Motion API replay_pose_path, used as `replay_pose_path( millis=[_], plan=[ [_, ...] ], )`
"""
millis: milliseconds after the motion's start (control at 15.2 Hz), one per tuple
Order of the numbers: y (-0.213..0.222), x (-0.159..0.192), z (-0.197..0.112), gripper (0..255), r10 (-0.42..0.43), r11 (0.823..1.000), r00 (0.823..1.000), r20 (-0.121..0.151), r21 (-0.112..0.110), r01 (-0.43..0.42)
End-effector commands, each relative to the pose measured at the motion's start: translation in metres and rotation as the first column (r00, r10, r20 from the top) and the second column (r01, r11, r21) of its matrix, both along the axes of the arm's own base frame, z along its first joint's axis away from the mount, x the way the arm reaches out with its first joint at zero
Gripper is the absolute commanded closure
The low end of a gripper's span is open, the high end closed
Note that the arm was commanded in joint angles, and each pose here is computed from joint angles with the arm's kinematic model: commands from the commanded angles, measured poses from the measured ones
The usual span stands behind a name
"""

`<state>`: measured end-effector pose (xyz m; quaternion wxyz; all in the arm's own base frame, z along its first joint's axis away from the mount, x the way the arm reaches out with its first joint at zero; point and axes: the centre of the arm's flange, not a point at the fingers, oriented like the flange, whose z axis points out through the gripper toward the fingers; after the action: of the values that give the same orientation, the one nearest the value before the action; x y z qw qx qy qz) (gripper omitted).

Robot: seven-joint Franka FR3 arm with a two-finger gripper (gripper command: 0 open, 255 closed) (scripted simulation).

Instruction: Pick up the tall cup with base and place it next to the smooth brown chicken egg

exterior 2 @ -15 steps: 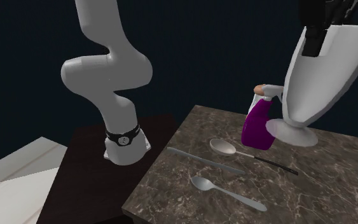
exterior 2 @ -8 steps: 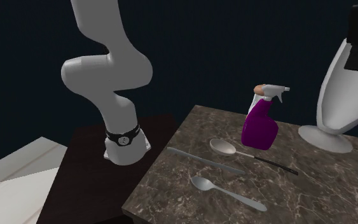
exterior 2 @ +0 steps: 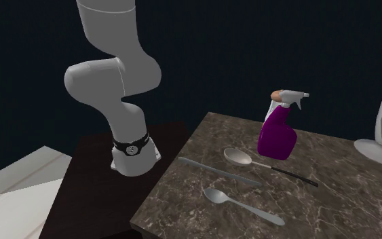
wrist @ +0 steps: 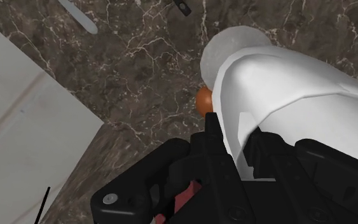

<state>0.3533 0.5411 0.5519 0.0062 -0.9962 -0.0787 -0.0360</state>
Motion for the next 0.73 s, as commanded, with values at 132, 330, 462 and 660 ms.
replay_pose_path(
  millis=[132,330,462,660],
  plan=[
    [0.018,0.004,-0.023,255,-0.004,1.0,1.0,0.003,-0.003,0.004],
    [0.018,0.004,-0.039,255,-0.004,1.0,1.0,0.003,-0.003,0.004],
    [0.018,0.004,-0.05,255,-0.004,1.0,1.0,0.003,-0.003,0.004],
    [0.018,0.004,-0.065,255,-0.004,1.0,1.0,0.003,-0.003,0.004]
  ],
)
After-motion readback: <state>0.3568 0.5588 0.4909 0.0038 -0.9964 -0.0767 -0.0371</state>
